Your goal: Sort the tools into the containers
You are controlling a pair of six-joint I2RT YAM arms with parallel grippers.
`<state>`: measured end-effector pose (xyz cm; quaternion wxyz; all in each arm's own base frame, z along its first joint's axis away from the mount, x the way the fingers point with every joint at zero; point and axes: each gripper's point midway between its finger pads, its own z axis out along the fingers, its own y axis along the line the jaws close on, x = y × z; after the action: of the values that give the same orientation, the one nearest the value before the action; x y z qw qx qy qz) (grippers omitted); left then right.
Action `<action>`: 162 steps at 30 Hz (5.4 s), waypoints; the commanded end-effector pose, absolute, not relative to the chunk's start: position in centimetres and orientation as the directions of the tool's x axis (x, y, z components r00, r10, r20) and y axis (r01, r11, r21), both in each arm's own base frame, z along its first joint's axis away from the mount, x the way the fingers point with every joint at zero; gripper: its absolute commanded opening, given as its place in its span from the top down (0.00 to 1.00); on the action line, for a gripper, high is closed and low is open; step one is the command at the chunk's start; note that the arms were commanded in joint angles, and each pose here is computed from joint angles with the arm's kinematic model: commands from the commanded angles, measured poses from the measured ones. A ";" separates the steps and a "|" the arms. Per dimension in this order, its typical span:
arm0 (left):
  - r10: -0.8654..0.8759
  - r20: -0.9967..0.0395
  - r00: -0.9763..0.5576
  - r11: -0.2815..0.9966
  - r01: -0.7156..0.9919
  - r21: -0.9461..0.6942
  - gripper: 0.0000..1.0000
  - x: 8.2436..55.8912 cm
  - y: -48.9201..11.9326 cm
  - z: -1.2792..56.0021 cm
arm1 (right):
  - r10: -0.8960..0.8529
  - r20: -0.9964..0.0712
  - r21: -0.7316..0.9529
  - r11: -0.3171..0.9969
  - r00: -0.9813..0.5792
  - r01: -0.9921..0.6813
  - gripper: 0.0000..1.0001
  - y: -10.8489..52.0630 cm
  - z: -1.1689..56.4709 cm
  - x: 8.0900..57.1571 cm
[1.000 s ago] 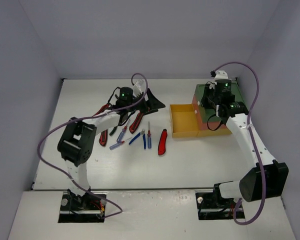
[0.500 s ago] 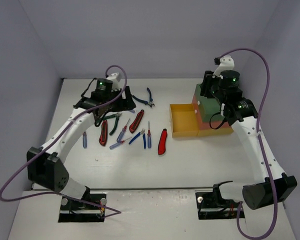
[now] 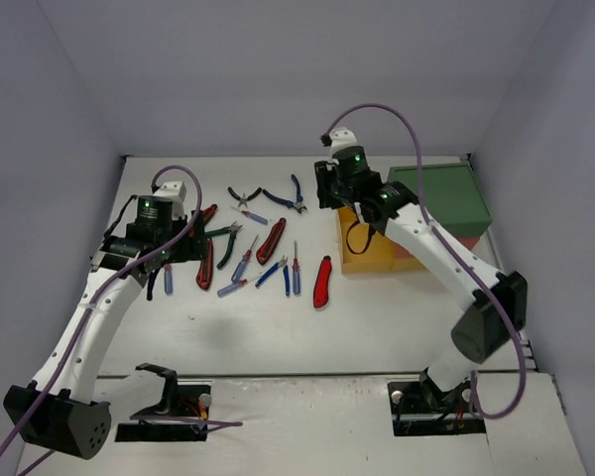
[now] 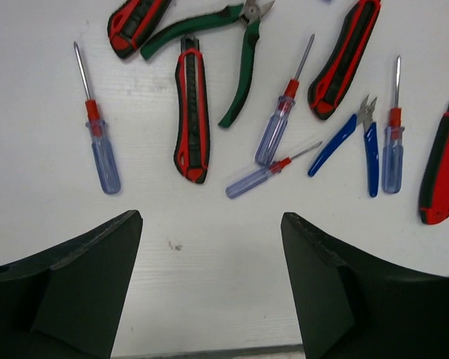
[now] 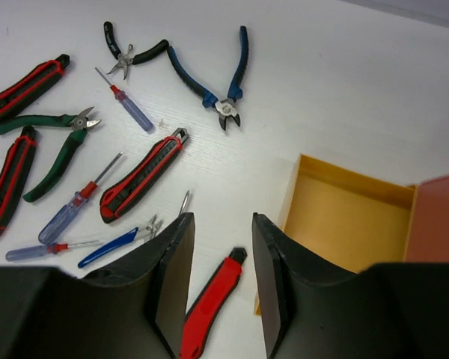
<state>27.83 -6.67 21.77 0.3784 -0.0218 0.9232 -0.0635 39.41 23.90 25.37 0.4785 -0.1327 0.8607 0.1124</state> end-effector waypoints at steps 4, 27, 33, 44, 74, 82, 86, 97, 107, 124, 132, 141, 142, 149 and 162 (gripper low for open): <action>-0.101 -0.725 -0.681 0.992 -0.011 -0.128 0.28 26.2 -5.6 22.6 | -0.148 -0.866 0.103 0.882 -0.477 -0.460 0.73 30.9 24.1 44.7; -0.121 -0.704 -0.700 0.989 -0.027 -0.143 0.28 23.3 -5.2 22.6 | -0.473 -0.788 -0.091 0.723 -0.394 -0.685 0.41 37.0 9.6 52.9; -0.138 -0.697 -0.703 0.984 -0.016 -0.179 0.29 22.5 -5.6 22.4 | -0.489 -0.792 -0.127 0.718 -0.366 -0.684 0.42 36.7 9.0 54.6; -0.137 -0.695 -0.705 0.985 -0.021 -0.173 0.28 22.4 -5.5 22.4 | -0.480 -0.819 -0.163 0.721 -0.315 -0.673 0.41 36.4 9.9 56.9; -0.097 -0.702 -0.705 0.991 -0.005 -0.132 0.29 23.9 -5.4 23.2 | -0.372 -0.882 -0.104 0.753 -0.290 -0.650 1.00 36.1 17.5 55.8; -0.098 -0.723 -0.684 0.990 0.006 -0.140 0.29 24.4 -5.6 24.5 | -0.334 -0.886 -0.088 0.802 -0.321 -0.591 1.00 31.3 23.1 50.1; -0.094 -0.722 -0.685 0.988 0.022 -0.150 0.28 24.7 -6.0 24.8 | -0.291 -0.883 -0.040 0.830 -0.370 -0.557 1.00 28.3 23.1 47.2; -0.097 -0.710 -0.697 0.981 0.053 -0.187 0.28 25.3 -7.2 24.4 | -0.187 -0.871 0.098 0.840 -0.454 -0.533 1.00 22.7 18.3 42.9; -0.095 -0.706 -0.701 0.979 0.063 -0.195 0.29 25.9 -7.6 24.3 | -0.185 -0.852 0.080 0.878 -0.490 -0.471 1.00 20.2 15.2 42.5; -0.076 -0.697 -0.713 0.978 0.083 -0.192 0.29 27.1 -8.2 24.0 | -0.107 -0.851 0.082 0.940 -0.514 -0.330 0.82 16.3 14.1 41.8; -0.068 -0.695 -0.715 0.977 0.094 -0.192 0.28 27.7 -8.5 23.8 | -0.108 -0.835 0.090 0.940 -0.539 -0.328 0.60 16.4 13.0 41.6; -0.123 -0.693 -0.710 0.977 0.037 -0.211 0.29 31.0 -9.0 24.3 | -0.009 -0.895 0.158 0.929 -0.445 -0.336 0.57 17.4 19.4 41.9; -0.146 -0.687 -0.712 0.975 0.012 -0.220 0.29 31.9 -9.1 24.4 | 0.014 -0.902 0.175 0.925 -0.432 -0.337 0.56 17.6 20.5 41.8; -0.305 -0.686 -0.661 0.946 -0.129 -0.296 0.29 40.7 -10.8 24.6 | 0.104 -0.919 0.245 0.907 -0.381 -0.343 0.52 18.1 24.9 40.4; -0.439 -0.686 -0.581 0.888 -0.396 -0.233 0.32 54.7 -10.5 16.2 | 0.155 -0.934 0.277 0.884 -0.322 -0.377 0.41 18.0 27.9 35.9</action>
<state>50.53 -11.14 13.63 0.3264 -0.1748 0.9283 -0.0353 36.93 18.07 25.64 0.5506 -0.0797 0.8034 0.2123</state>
